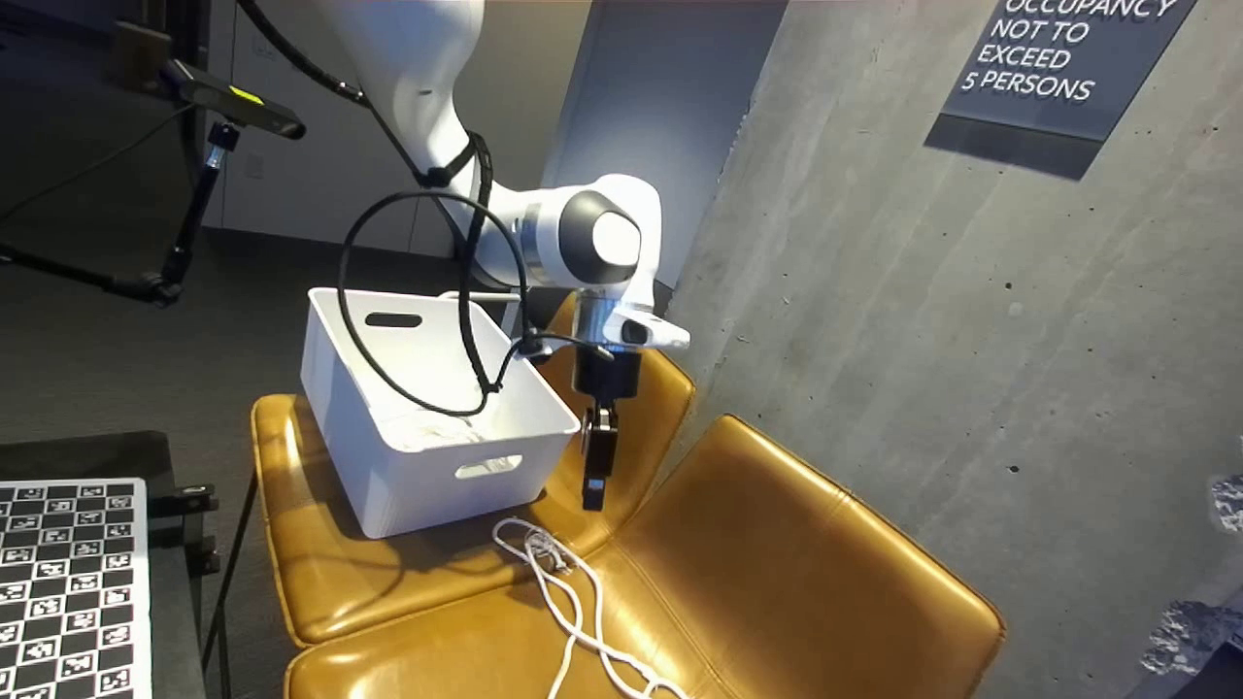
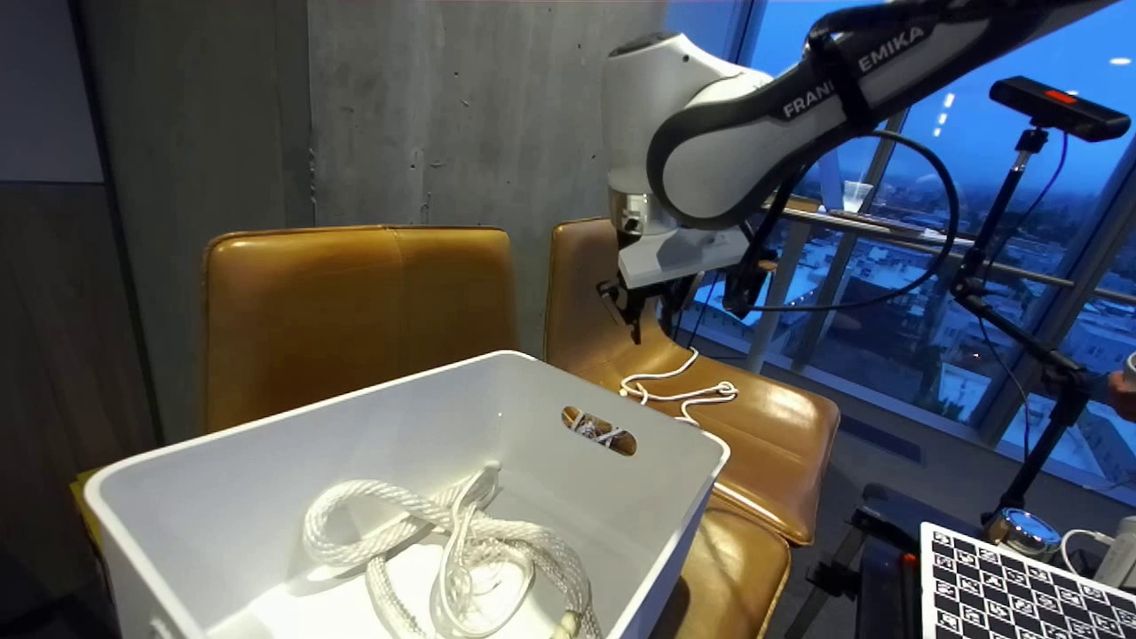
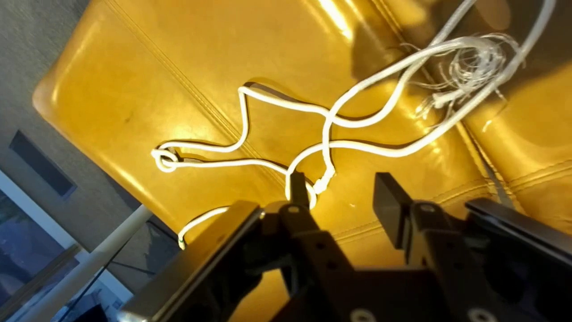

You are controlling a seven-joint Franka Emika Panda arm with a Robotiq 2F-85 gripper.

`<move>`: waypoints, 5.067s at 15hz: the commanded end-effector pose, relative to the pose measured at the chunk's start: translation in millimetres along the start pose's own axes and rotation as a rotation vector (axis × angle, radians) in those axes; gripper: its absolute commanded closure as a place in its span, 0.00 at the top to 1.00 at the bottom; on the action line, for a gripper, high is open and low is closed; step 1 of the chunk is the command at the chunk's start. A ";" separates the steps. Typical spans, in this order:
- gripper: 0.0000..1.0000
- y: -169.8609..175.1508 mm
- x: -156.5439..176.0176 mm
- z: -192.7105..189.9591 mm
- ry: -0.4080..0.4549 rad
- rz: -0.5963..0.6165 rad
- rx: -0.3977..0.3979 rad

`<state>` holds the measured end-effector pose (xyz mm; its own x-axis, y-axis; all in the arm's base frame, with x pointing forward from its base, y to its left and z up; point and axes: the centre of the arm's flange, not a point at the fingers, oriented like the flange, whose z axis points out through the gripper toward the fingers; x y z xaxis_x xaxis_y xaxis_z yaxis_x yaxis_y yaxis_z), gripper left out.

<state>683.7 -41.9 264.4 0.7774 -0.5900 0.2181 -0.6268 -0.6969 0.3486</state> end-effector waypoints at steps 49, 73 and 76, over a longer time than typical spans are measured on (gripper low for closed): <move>1.00 21.6 -69.7 193.0 0.066 0.105 -0.134; 0.73 76.5 -105.3 180.0 -0.070 0.435 0.206; 0.51 83.4 -110.7 180.3 -0.059 0.466 0.237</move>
<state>566.3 -99.6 110.3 0.4349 -0.8589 0.2706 -0.8937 -0.4486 0.0124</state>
